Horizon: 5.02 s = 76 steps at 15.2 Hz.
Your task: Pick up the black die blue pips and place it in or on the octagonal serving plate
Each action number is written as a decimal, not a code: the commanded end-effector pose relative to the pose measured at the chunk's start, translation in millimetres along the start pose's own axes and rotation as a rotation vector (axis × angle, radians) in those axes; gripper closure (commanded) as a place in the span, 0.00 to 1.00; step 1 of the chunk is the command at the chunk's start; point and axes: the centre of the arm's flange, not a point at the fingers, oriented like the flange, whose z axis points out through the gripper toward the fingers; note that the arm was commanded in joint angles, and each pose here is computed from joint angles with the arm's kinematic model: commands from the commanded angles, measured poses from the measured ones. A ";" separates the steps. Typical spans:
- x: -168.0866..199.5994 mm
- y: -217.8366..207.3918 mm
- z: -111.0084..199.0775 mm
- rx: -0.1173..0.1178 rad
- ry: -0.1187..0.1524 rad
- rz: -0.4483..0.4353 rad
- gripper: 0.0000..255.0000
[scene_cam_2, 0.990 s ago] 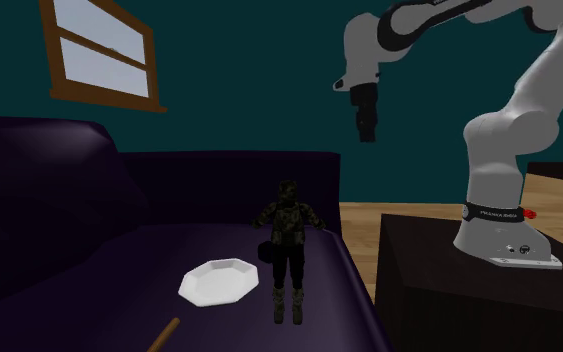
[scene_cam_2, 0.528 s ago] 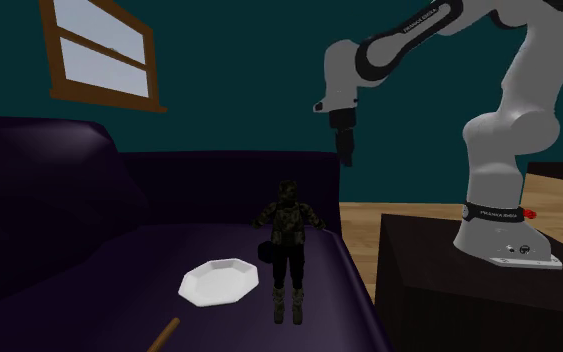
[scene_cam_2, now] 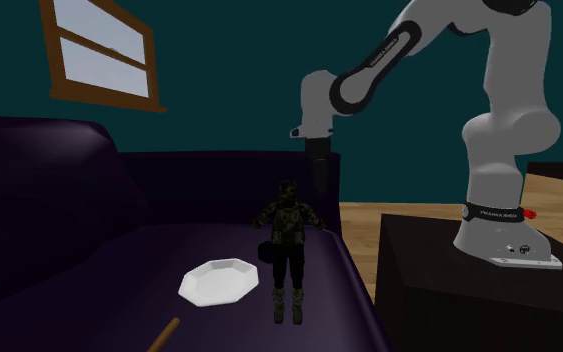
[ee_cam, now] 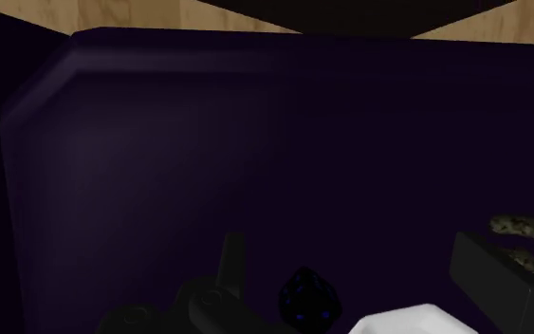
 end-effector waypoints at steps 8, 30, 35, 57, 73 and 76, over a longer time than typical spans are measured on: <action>82.3 -9.7 78.1 -0.014 0.034 -0.056 0.00; 158.2 -21.4 183.3 -0.027 0.063 -0.103 0.00; 158.1 -21.4 183.2 -0.027 0.063 -0.103 1.00; 152.7 -23.6 99.0 -0.027 0.063 -0.103 1.00; 270.1 -147.7 107.3 -0.027 0.063 -0.103 1.00; 271.2 -147.3 123.1 -0.027 0.063 -0.103 1.00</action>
